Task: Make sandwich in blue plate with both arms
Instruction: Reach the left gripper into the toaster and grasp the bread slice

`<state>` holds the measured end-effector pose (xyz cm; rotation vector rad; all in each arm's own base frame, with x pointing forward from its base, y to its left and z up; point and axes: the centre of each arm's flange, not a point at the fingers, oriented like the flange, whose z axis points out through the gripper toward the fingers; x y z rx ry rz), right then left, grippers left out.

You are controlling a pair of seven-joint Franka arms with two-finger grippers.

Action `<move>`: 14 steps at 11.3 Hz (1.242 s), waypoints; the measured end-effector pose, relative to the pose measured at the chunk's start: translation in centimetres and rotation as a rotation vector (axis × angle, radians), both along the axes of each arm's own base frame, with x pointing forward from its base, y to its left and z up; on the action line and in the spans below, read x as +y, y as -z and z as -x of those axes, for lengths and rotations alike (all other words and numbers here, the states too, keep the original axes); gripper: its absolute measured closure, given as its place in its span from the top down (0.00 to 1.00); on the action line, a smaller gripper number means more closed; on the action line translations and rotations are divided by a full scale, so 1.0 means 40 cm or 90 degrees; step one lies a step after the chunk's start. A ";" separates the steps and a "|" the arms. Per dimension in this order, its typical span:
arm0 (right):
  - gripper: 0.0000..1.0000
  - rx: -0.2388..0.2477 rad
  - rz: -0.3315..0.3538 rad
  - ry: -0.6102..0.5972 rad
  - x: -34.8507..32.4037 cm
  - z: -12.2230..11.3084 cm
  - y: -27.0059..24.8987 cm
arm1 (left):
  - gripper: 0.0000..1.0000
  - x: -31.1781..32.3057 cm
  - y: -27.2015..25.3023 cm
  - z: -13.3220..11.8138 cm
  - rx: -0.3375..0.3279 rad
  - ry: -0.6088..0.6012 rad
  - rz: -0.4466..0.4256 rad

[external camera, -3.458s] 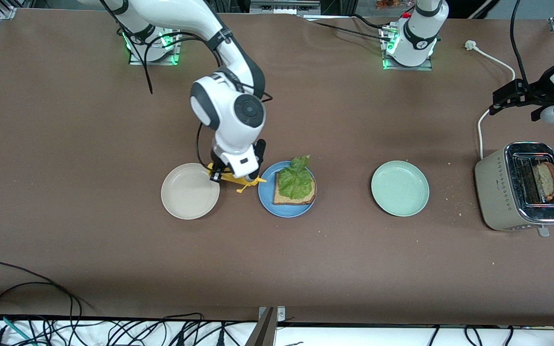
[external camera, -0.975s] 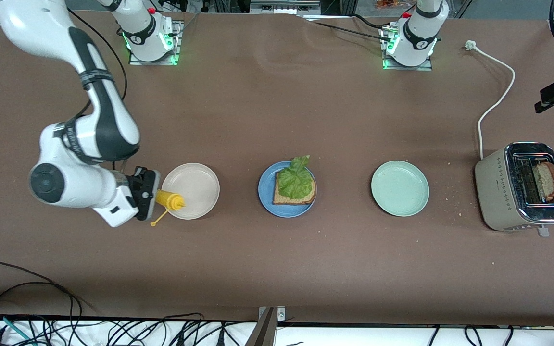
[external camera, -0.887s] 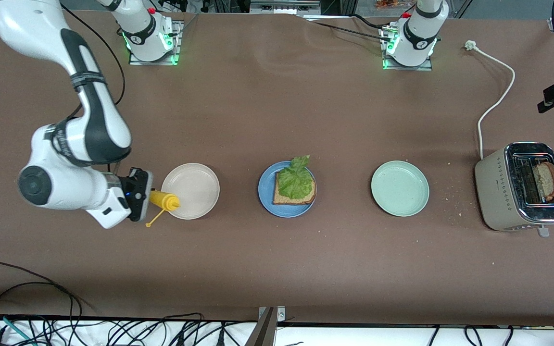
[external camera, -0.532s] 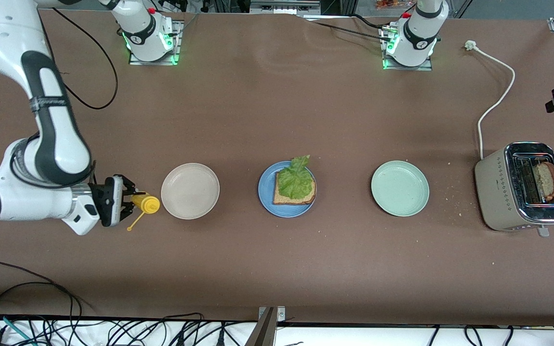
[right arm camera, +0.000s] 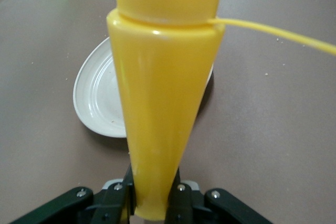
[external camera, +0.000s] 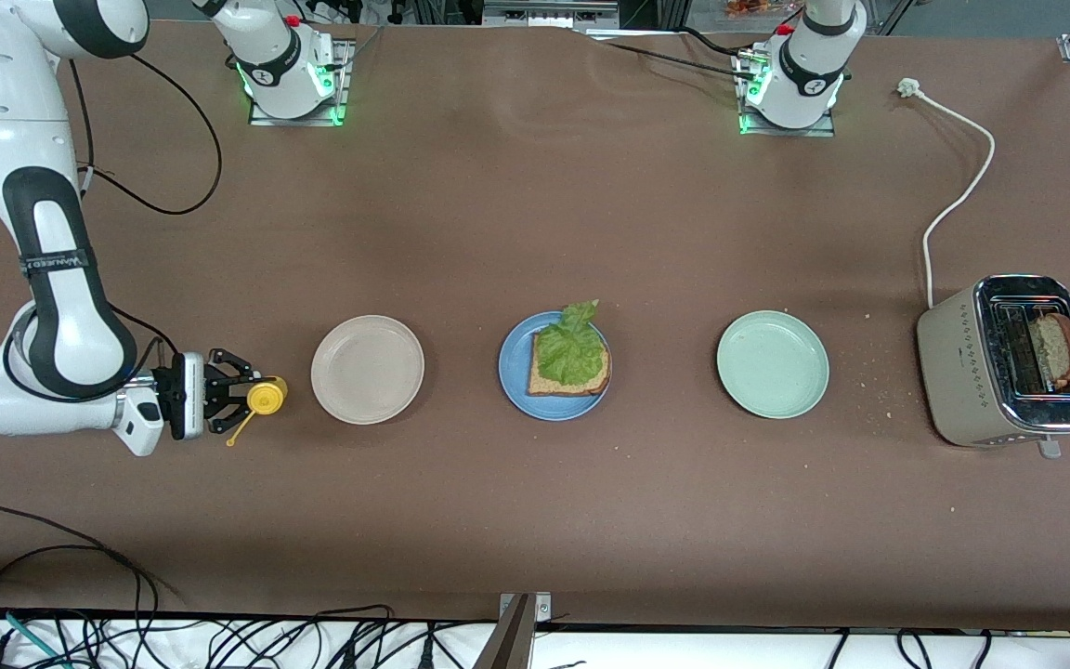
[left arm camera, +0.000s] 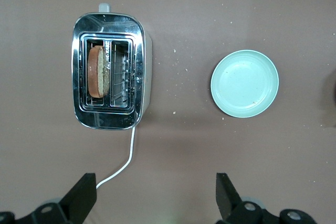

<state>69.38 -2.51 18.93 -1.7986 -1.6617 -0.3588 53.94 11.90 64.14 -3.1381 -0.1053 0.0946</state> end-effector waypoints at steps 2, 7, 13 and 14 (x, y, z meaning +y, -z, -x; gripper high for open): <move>0.26 -0.005 -0.050 0.002 -0.008 0.011 0.064 | 1.00 0.009 0.023 -0.010 0.011 -0.003 0.002; 0.25 -0.006 -0.123 0.019 -0.050 0.039 0.163 | 1.00 0.298 0.187 -0.068 -0.018 0.038 -0.003; 0.26 -0.005 -0.224 0.060 -0.082 0.066 0.230 | 1.00 0.428 0.528 -0.179 -0.003 0.031 0.004; 0.38 -0.004 -0.225 0.060 -0.078 0.067 0.235 | 0.98 0.434 0.587 -0.188 0.011 0.030 0.011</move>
